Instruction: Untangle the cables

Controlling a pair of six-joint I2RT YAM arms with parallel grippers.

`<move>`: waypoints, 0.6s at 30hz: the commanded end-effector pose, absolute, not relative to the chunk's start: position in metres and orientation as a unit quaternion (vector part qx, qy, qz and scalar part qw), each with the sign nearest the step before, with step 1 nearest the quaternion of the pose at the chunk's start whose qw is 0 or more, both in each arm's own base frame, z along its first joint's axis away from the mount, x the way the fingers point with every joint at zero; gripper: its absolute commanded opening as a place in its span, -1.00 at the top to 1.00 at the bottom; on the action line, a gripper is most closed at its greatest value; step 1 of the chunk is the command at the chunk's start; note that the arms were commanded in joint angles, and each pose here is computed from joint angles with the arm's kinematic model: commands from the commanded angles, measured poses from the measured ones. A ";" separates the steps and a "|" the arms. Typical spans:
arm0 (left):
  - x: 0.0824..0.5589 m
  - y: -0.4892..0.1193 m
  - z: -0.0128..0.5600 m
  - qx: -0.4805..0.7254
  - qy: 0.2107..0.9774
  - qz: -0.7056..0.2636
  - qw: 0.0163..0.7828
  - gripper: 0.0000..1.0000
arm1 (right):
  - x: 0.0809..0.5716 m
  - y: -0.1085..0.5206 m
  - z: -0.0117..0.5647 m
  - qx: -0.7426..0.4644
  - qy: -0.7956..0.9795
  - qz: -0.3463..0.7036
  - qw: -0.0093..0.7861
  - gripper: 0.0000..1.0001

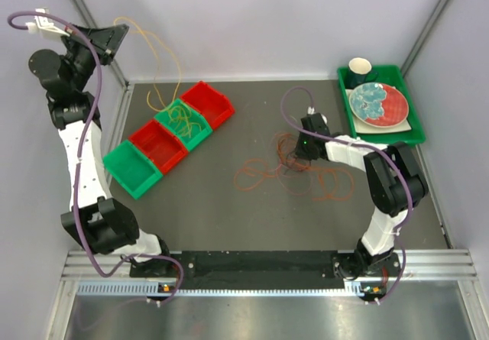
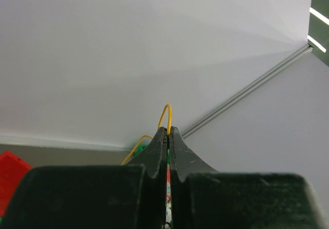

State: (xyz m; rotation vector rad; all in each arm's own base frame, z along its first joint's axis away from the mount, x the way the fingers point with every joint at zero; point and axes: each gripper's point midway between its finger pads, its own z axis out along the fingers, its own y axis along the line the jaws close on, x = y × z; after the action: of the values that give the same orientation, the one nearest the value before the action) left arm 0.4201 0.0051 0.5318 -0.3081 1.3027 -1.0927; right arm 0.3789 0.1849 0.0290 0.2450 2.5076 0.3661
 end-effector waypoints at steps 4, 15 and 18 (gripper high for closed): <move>0.455 -0.007 0.493 -0.125 0.589 -0.474 0.642 1.00 | 0.390 0.201 0.040 0.087 0.935 0.154 0.307 1.00; 0.499 -0.022 0.367 -0.160 0.649 -0.462 0.583 1.00 | 0.388 0.204 0.034 0.084 0.939 0.147 0.301 1.00; 0.511 -0.024 0.333 -0.165 0.682 -0.410 0.582 1.00 | 0.388 0.204 0.036 0.083 0.938 0.147 0.302 1.00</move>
State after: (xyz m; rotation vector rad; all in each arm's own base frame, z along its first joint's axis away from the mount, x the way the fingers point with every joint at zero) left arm 0.5019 -0.0191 0.3421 -0.4875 1.5948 -1.1143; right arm 0.3777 0.1958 0.0255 0.2283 2.5203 0.3740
